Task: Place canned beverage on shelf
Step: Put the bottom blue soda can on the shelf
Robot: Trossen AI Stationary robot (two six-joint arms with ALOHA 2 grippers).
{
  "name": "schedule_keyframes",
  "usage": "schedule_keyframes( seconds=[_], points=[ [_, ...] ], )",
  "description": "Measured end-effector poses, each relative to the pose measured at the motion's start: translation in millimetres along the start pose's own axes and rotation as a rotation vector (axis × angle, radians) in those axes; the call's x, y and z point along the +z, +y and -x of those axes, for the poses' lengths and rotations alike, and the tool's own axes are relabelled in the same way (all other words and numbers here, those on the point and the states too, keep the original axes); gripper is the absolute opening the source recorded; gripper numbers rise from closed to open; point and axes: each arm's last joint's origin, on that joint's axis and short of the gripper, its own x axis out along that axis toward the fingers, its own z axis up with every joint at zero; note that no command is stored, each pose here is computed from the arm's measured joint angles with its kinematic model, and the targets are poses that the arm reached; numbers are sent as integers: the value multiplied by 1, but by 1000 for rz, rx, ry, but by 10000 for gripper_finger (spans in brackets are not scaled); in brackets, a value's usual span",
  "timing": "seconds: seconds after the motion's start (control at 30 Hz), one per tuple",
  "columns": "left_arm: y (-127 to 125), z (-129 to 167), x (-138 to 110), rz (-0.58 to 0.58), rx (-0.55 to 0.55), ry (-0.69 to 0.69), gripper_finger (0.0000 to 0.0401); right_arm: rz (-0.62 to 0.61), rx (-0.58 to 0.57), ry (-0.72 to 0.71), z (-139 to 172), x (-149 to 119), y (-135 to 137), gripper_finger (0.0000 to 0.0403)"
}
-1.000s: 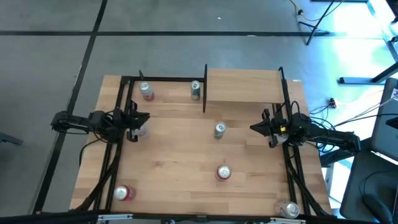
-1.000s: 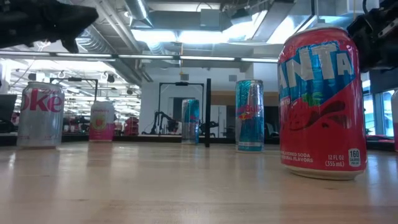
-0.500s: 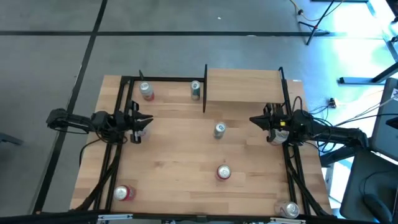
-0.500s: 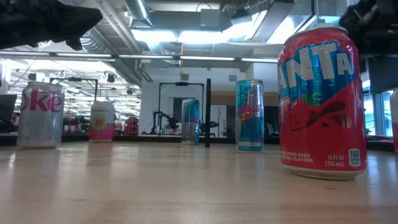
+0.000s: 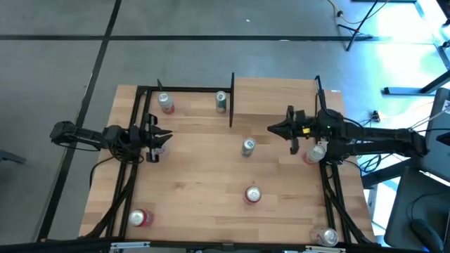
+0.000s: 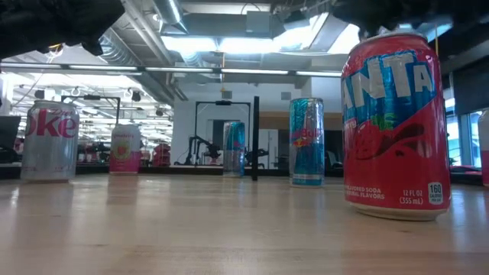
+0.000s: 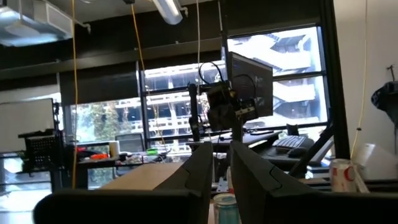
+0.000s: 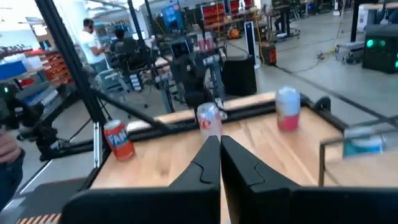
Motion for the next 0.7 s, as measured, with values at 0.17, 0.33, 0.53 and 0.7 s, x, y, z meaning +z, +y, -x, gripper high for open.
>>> schedule_keyframes(
  seconds=[0.17,0.33,0.53,0.7],
  points=[
    [0,0,0,12,0,-1,48,42,-124,-6,-21,17,-4,1],
    [0,0,0,11,5,0,48,44,-104,64,-39,24,-4,30],
    [0,0,0,18,1,2,48,21,-100,247,-60,22,-7,152],
    [0,0,0,21,-1,3,48,11,-112,409,-75,14,-6,267]
  ],
)
